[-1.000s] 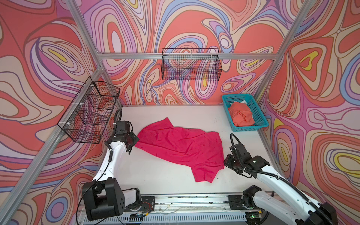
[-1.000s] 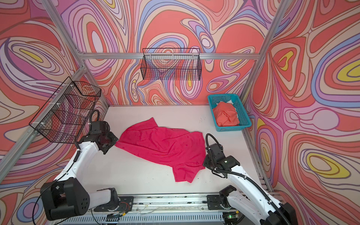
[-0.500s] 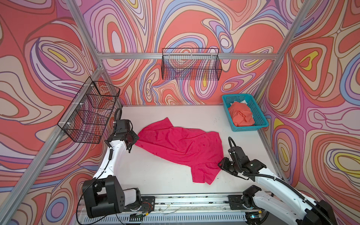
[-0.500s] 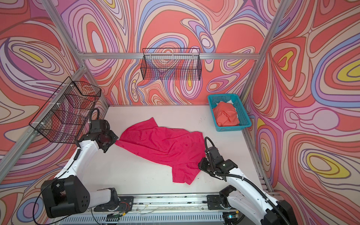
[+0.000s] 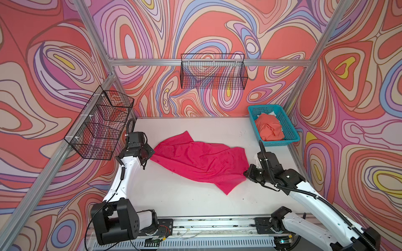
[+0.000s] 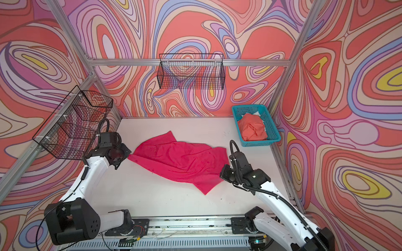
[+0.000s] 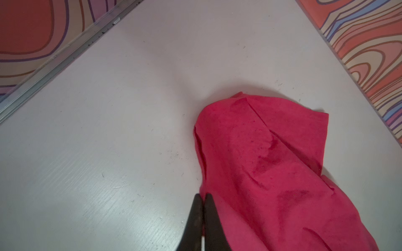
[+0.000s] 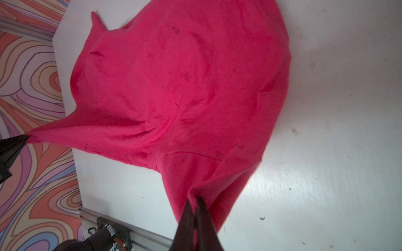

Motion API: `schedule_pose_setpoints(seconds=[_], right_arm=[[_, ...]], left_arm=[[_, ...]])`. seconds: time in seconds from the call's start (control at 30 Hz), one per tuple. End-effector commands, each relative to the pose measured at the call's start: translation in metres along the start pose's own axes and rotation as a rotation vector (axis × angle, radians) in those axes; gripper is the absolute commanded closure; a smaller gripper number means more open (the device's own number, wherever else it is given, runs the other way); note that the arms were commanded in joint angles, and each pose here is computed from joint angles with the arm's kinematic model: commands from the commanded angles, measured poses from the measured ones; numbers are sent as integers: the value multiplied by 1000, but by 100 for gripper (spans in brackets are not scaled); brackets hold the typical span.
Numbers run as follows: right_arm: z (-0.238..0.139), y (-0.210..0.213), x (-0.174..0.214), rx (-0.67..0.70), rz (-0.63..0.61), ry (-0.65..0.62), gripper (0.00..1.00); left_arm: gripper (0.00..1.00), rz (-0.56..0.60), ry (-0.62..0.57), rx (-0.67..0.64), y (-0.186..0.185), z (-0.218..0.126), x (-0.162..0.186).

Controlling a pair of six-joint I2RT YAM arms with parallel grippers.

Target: Fold and stack the t-shirts

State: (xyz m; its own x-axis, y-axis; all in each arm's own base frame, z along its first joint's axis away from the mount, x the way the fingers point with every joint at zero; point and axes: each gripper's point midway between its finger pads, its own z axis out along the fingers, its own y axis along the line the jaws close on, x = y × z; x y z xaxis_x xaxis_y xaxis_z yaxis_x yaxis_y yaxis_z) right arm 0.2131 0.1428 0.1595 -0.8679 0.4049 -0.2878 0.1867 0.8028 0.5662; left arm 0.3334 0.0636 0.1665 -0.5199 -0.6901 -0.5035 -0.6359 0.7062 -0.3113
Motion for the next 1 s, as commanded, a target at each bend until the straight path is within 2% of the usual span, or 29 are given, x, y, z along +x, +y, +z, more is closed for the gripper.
schedule_pose_setpoints(seconds=[0.0,0.2,0.37,0.43,0.53,0.6,0.7,0.8,0.9,0.97], right_arm=[[-12,-27,39,113,24,157,100],[-20,-17,41,90,27,185,100],[20,-27,27,167,-65,184,100],[38,-29,2,215,-109,100,84],[62,-8,-33,179,-126,30,57],[65,4,-40,156,-129,28,48],[54,5,-26,133,-139,32,49],[49,-11,15,126,-125,111,52],[57,-27,57,119,-95,175,59],[62,-39,68,137,-74,185,65]], left_arm=[[100,2,-63,-1,-5,-8,-21],[100,24,-115,-8,-8,-18,-36],[100,46,-104,-15,-12,-10,-40],[100,50,-95,-16,-13,-4,-39],[100,48,-75,-16,-13,4,-35],[100,51,-65,-13,-14,7,-34],[100,55,-68,-20,-13,8,-34],[100,57,-66,-20,-12,10,-32],[100,59,-71,-34,-9,11,-32],[100,70,-91,-54,-6,10,-36]])
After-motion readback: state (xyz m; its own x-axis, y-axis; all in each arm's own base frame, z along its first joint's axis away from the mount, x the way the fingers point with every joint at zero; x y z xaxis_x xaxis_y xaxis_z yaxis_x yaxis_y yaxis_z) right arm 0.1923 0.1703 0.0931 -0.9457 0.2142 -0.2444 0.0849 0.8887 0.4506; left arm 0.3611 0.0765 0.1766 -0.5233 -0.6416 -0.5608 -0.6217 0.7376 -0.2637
